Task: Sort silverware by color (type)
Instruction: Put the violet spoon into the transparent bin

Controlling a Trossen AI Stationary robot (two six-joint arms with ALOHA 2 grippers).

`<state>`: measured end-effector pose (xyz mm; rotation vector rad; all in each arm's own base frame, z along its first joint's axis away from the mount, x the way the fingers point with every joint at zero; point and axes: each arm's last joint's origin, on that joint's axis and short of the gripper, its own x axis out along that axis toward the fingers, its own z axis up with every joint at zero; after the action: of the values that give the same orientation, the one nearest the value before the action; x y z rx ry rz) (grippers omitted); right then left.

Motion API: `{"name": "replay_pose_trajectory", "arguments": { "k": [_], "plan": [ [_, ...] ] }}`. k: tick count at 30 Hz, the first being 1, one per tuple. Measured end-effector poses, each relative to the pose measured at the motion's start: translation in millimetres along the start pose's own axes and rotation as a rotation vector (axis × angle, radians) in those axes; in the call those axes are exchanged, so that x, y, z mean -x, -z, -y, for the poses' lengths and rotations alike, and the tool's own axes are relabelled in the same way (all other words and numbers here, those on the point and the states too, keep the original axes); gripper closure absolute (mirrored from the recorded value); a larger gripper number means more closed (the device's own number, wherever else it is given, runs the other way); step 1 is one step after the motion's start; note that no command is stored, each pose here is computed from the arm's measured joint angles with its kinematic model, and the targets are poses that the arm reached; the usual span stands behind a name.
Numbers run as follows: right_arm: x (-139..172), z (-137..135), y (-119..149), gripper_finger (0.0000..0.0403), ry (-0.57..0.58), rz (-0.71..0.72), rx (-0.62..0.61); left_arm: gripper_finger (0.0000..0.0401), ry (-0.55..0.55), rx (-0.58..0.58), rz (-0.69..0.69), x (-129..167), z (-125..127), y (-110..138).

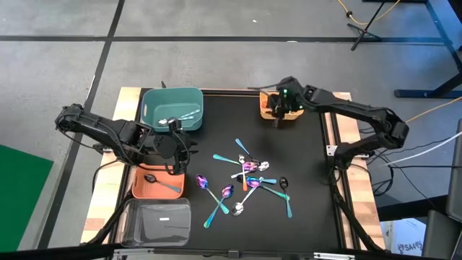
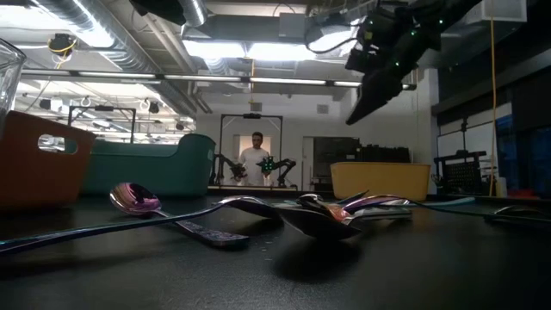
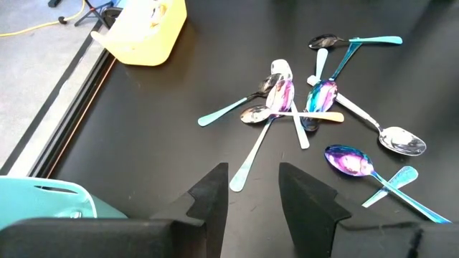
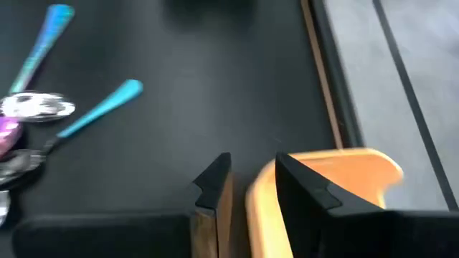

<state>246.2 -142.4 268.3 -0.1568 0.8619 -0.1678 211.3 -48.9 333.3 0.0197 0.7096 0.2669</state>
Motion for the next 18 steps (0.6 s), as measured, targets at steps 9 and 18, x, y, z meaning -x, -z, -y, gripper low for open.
{"name": "replay_pose_trajectory", "arguments": {
  "k": [9,18],
  "plan": [
    [-4,-41,-18,0.0306,-0.097,0.034,0.079,0.0283,0.0,0.0,0.0,0,0,0],
    [-4,-63,-35,0.0306,-0.124,0.138,0.136,0.0283,0.0,0.0,0.0,0,0,0]
  ]
}}
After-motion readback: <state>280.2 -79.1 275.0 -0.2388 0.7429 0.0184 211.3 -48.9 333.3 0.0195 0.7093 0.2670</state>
